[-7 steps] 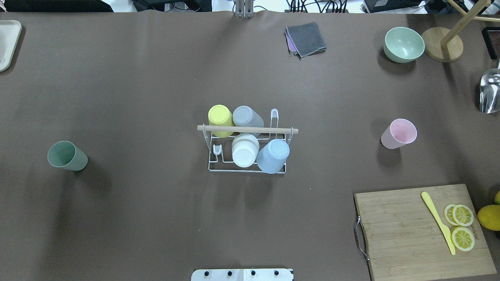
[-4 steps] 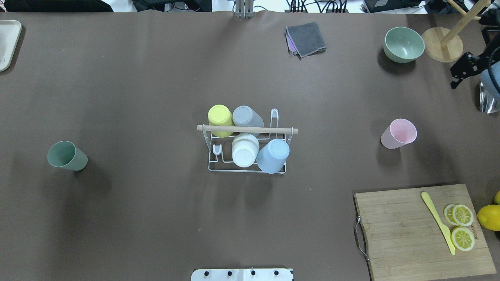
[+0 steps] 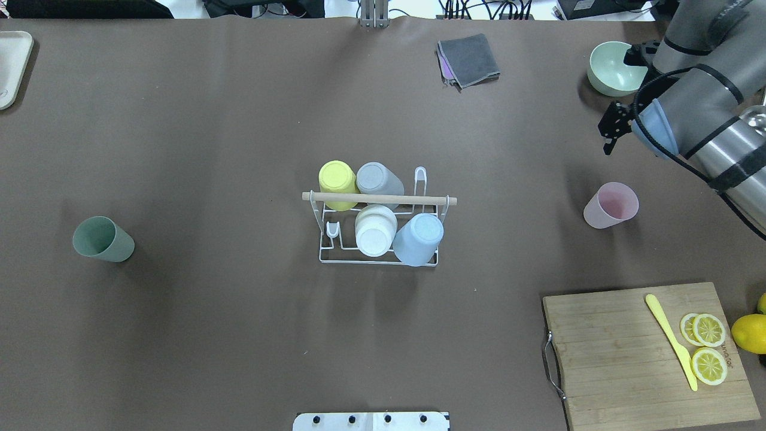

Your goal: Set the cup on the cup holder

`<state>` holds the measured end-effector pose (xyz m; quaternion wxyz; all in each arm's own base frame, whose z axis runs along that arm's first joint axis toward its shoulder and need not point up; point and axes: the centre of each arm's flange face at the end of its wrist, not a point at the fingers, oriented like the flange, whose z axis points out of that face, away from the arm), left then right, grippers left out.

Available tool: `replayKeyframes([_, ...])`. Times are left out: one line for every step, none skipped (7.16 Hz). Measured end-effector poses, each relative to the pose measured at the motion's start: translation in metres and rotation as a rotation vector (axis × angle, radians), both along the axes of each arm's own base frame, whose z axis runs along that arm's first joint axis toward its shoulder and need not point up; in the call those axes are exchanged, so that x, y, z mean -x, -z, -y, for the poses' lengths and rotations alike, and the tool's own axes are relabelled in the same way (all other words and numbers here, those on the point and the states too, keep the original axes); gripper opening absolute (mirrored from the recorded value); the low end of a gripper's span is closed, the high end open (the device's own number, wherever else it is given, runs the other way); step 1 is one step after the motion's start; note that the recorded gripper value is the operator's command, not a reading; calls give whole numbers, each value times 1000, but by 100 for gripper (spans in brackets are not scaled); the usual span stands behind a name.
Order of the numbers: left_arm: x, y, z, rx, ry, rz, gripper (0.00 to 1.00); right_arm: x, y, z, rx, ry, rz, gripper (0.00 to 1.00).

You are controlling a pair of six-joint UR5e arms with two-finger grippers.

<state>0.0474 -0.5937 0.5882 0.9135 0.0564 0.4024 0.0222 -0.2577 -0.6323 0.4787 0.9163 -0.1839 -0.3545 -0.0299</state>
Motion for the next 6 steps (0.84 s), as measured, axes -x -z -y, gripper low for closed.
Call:
replayKeyframes([-8, 21, 37, 92, 5, 17, 97, 19, 1, 8, 18, 26, 12, 100])
replayKeyframes([-19, 42, 67, 185, 3, 35, 97, 31, 0, 14, 14, 59, 24, 100])
replayKeyframes([-27, 57, 86, 257, -2, 50, 97, 37, 0, 18, 4, 87, 34, 100])
replayKeyframes([-32, 70, 98, 316, -5, 67, 97, 40, -3, 20, -2, 108, 41, 100])
replayKeyframes([-36, 77, 103, 368, -12, 101, 97, 42, -10, 20, -5, 142, 47, 99])
replayKeyframes([-49, 78, 101, 422, -34, 150, 97, 43, -17, 21, 4, 185, 51, 99])
